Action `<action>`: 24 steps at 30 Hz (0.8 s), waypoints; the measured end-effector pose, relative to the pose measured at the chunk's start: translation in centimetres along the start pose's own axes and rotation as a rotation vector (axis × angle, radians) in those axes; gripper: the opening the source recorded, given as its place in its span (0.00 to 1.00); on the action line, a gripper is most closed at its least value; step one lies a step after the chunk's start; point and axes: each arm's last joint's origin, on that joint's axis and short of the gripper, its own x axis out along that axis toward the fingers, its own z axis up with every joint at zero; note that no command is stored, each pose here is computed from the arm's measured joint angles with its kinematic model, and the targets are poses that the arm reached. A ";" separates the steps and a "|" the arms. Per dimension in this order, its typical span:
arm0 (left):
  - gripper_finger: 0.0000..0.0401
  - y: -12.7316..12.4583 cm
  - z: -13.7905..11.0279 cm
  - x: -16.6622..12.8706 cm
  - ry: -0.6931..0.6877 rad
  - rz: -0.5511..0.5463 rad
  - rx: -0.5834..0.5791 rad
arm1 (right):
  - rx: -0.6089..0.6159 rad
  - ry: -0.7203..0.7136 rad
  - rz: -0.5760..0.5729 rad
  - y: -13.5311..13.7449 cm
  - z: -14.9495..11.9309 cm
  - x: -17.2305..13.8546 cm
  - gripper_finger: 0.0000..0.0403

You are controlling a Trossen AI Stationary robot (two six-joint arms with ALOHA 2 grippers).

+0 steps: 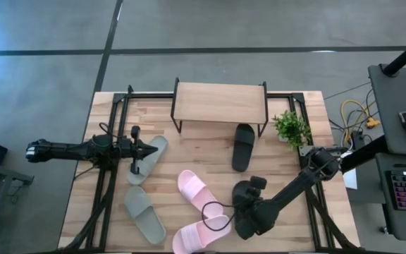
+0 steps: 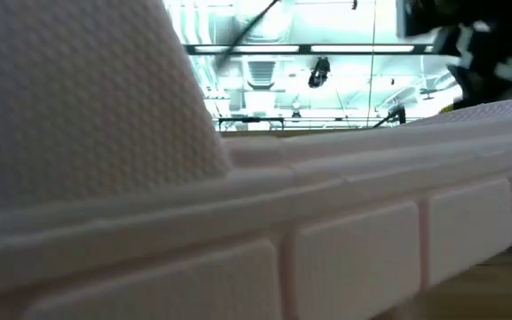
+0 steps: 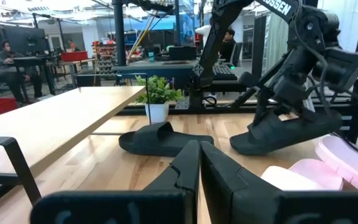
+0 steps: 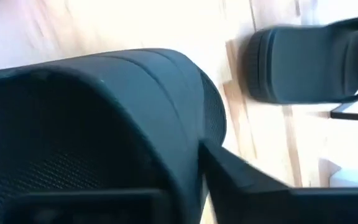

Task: Pick and place slides into the shelf
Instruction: Put the left black slide under the shelf

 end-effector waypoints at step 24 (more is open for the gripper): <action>0.00 0.0 0.0 0.0 0.001 0.000 0.000 | 0.136 -0.099 -0.198 -12.6 12.6 6.0 0.03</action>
